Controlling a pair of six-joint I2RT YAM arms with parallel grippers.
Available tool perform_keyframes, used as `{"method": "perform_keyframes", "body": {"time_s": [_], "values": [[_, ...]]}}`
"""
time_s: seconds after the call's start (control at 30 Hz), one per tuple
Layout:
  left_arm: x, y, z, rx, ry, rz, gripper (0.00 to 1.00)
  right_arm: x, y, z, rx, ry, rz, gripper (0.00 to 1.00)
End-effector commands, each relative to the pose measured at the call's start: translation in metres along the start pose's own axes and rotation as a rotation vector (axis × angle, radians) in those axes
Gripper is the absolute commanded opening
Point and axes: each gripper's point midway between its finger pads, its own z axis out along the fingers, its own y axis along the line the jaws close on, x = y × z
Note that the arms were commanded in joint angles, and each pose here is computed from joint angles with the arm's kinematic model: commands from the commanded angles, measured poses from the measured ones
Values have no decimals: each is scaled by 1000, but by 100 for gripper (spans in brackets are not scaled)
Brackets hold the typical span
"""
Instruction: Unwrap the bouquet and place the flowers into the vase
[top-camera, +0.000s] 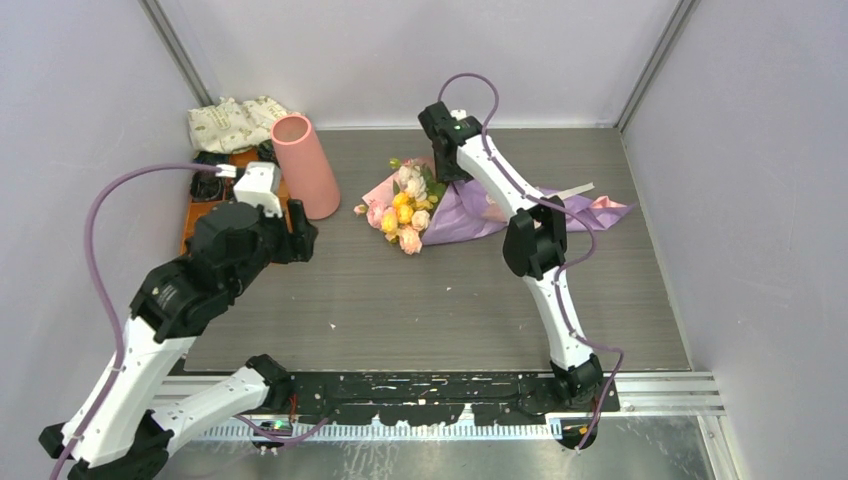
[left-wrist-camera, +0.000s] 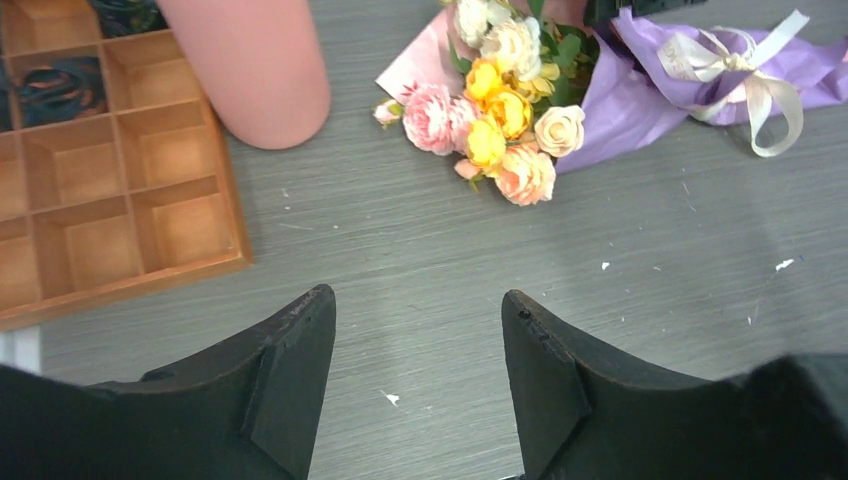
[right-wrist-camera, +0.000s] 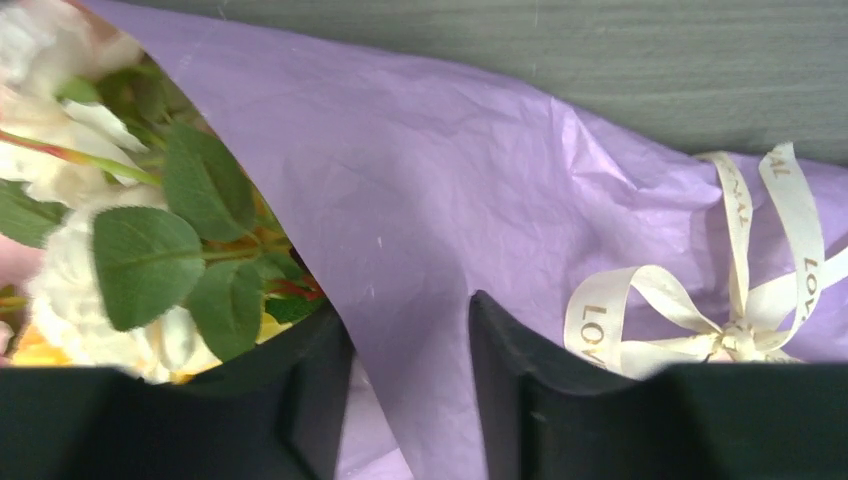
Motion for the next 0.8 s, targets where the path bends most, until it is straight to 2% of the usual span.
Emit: {"method": "perform_keyframes", "body": {"time_s": [0.0, 0.13, 0.27, 0.37, 0.57, 0.77], "values": [[-12, -28, 17, 107, -51, -39, 62, -74, -22, -87, -41, -275, 86, 60], [-2, -46, 36, 154, -8, -38, 62, -84, -96, -91, 49, -298, 238, 57], [1, -67, 48, 189, 10, -17, 61, -53, -180, -43, 152, -134, 389, 52], [4, -85, 55, 214, 19, 11, 61, -19, -219, -6, 210, -22, 451, 50], [21, -126, 63, 264, 56, 71, 61, 35, -245, 48, 236, 140, 504, 49], [31, -150, 61, 296, 74, 108, 61, 66, -237, 67, 224, 209, 495, 48]]}}
